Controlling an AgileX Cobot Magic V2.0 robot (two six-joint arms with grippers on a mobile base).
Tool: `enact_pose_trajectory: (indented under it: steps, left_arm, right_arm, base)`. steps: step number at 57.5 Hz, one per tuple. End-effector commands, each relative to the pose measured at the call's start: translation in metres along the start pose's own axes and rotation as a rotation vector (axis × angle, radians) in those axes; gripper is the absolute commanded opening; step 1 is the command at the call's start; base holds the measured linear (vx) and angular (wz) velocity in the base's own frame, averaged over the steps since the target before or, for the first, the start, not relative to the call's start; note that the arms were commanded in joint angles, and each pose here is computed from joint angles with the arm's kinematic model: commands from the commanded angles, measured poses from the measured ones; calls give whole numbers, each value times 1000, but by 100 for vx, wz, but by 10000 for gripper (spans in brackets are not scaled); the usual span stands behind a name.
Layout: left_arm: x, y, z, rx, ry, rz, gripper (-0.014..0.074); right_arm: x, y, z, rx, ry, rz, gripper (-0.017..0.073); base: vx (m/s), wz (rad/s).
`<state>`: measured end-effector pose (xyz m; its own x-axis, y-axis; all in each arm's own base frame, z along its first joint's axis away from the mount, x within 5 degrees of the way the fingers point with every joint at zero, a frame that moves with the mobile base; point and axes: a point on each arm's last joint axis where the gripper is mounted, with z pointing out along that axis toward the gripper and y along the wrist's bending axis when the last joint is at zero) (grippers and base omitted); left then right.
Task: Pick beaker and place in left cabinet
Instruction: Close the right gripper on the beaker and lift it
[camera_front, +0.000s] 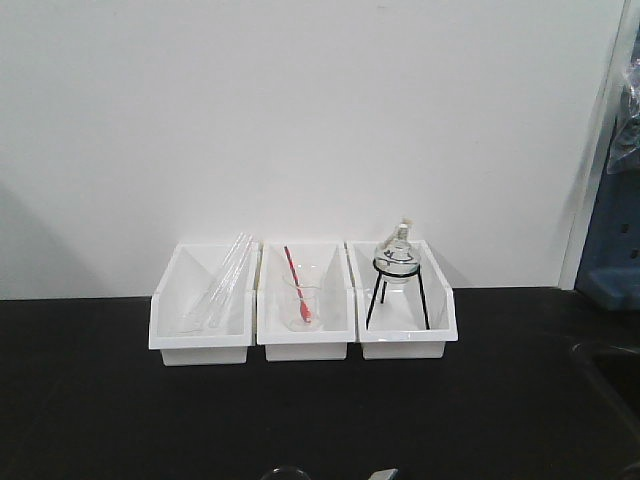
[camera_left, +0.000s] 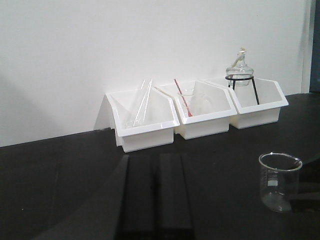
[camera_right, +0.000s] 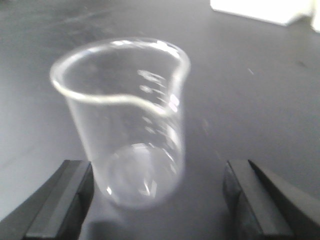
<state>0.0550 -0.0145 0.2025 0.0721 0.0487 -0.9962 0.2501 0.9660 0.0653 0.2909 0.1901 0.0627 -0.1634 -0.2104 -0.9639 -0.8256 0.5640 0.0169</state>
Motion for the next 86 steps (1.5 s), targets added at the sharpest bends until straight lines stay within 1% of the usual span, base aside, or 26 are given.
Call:
enact_pose_trajectory:
  steps: [1, 4, 7, 15, 20, 24, 27, 31, 37, 42, 47, 53, 56, 59, 62, 65, 70, 73, 75, 76, 79, 82, 86]
  left_arm:
    - [-3, 0, -1, -4, -84, -11, 1]
    - [-3, 0, -1, -4, -84, -11, 1]
    - [-3, 0, -1, -4, -84, -11, 1]
    - [-3, 0, -1, -4, -84, -11, 1]
    - [-3, 0, -1, -4, -84, -11, 1]
    - [-3, 0, -1, -4, -84, -11, 1]
    - [-3, 0, -1, -4, -84, -11, 1]
    - [-3, 0, -1, -4, -84, -11, 1]
    - [-3, 0, -1, -4, -84, -11, 1]
    - [-3, 0, -1, -4, -84, -11, 1]
    - [-3, 0, -1, -4, -84, -11, 1]
    - [-3, 0, -1, -4, -84, -11, 1]
    - [-3, 0, -1, -4, -84, -11, 1]
    - [-3, 0, -1, -4, -84, -11, 1]
    - [-3, 0, -1, -4, -84, -11, 1]
    - [-3, 0, -1, -4, -84, -11, 1]
    - [-3, 0, -1, -4, -84, -11, 1]
    - [-3, 0, -1, -4, -84, -11, 1]
    - [-3, 0, -1, -4, -84, -11, 1]
    - [-3, 0, -1, -4, -84, -11, 1]
    - [-3, 0, -1, -4, -84, -11, 1]
    - [-3, 0, -1, -4, -84, -11, 1]
    - [-3, 0, -1, -4, -84, -11, 1]
  right_arm:
    - [-38, -1, 9, -20, -245, -37, 571]
    - [-39, -2, 14, -22, -254, -34, 571]
    - [-41, -2, 20, -31, -265, -18, 571]
    - [-41, -10, 34, -25, -280, 10, 571]
    - [-43, -15, 41, -27, -299, 42, 568]
    - [-47, -18, 47, -30, -318, 51, 553]
    - [-48, -20, 49, -28, -327, 47, 533]
    - [-51, -22, 51, -26, -339, 41, 473]
    - [-52, -23, 51, -18, -343, 44, 335]
    - [-52, -22, 51, -18, -333, 44, 146]
    - [-54, -22, 50, -18, -296, 46, -18]
    - [-66, -21, 47, -31, -234, 104, -11]
    - [-77, -21, 44, -39, -209, 122, -8]
    - [-91, -19, 39, -43, -190, 123, -6]
    - [-107, -18, 33, -43, -167, 109, -6]
    - [-125, -17, 24, -28, -145, 95, -6]
    - [-157, -16, 5, 28, -99, 63, -6]
    - [-178, -15, -11, 83, -68, 34, -6]
    - [-188, -15, -21, 112, -51, 28, -6]
    - [-195, -14, -28, 135, -40, 14, -6]
    - [-208, -11, -48, 189, -21, 3, -6]
    - [-221, -6, -72, 252, -10, -18, -6]
    - [-225, 2, -101, 319, 14, -43, -6]
  base:
    - [0, 0]
    - [0, 0]
    - [0, 0]
    - [0, 0]
    - [0, 0]
    - [0, -1]
    - [0, -1]
    - [0, -1]
    - [0, 0]
    - [0, 0]
    - [0, 0]
    - [0, 0]
    - [0, 0]
    - [0, 0]
    - [0, 0]
    - [0, 0]
    - [0, 0]
    - [0, 0]
    - [0, 0]
    - [0, 0]
    - [0, 0]
    - [0, 0]
    - [0, 0]
